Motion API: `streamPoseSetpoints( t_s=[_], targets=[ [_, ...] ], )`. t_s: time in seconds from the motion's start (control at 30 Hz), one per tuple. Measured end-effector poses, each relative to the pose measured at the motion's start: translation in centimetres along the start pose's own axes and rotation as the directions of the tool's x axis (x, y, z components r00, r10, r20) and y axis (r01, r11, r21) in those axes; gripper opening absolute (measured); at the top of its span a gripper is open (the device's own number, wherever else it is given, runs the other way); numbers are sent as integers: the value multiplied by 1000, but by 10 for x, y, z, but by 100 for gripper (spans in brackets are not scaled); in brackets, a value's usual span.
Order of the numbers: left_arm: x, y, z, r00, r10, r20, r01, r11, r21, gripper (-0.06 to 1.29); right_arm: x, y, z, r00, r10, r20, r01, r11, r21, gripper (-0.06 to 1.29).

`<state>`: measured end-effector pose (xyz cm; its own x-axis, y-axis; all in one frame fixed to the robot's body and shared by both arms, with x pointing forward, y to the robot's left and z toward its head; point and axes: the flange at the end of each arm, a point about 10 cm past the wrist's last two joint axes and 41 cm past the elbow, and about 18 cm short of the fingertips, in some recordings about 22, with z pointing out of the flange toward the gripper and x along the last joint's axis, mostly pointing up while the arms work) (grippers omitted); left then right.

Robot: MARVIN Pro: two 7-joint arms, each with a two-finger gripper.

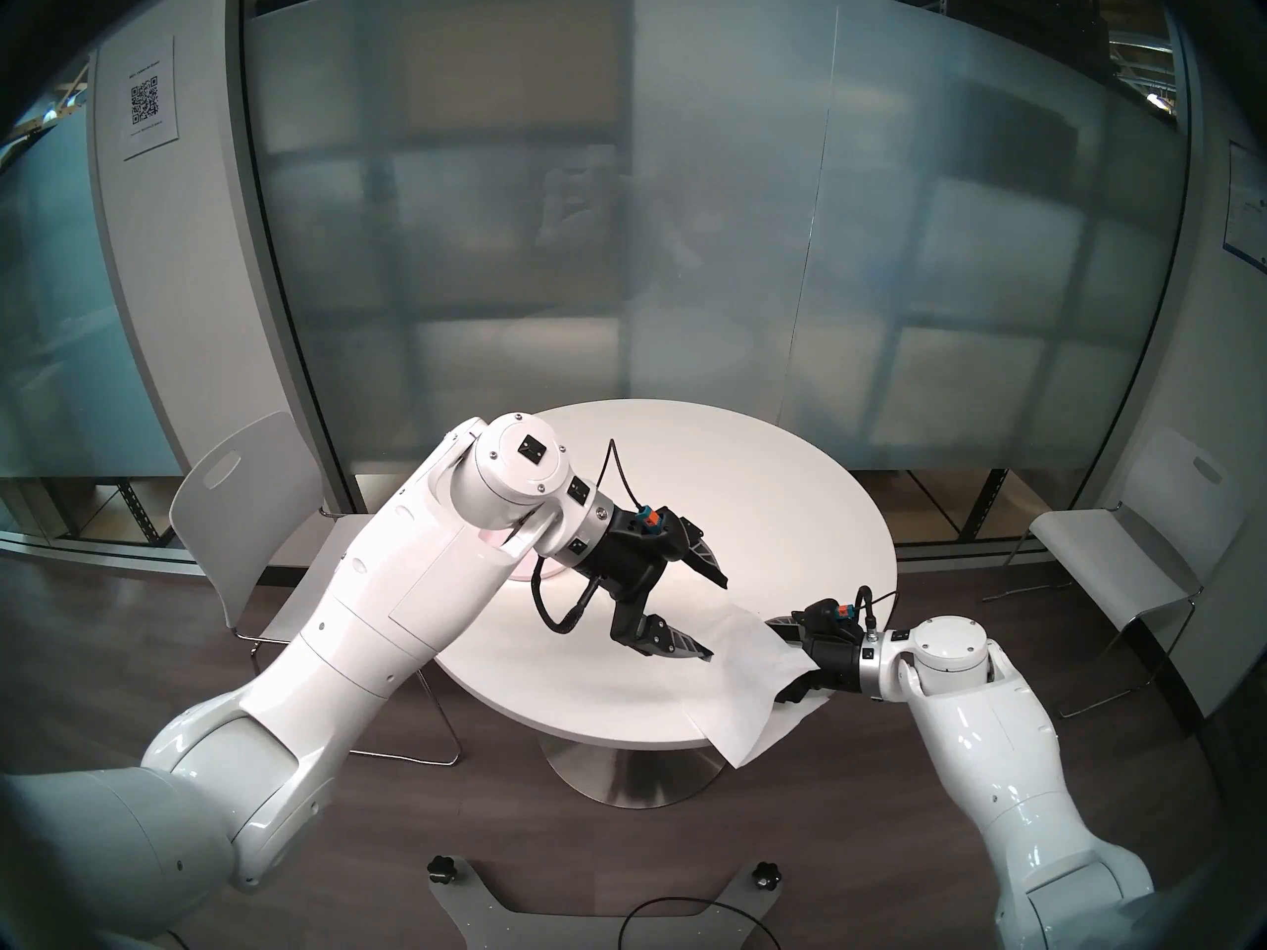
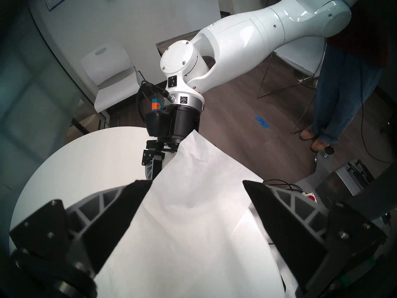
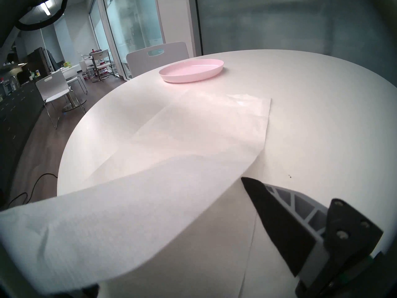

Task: Fold the napkin in half twice and place it beside the plate

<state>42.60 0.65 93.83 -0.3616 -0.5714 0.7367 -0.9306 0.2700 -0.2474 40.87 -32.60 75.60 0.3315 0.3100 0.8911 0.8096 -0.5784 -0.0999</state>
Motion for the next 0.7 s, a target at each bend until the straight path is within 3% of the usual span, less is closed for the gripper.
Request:
streamPoseSetpoints(
  t_s=[0.2, 0.43, 0.7],
  targets=[
    [-3, -2, -7, 1000, -16, -7, 16, 1000, 17, 121, 0, 0, 3, 1000, 0, 5, 0, 1000, 4, 121],
    [-22, -2, -23, 999, -52, -14, 53, 996, 75, 121, 5, -1, 17, 1000, -18, 18, 17, 1000, 14, 121],
    [-41, 6, -71, 996, -72, -51, 80, 981, 179, 121, 11, 3, 30, 999, -36, 23, 35, 999, 7, 121]
  ],
)
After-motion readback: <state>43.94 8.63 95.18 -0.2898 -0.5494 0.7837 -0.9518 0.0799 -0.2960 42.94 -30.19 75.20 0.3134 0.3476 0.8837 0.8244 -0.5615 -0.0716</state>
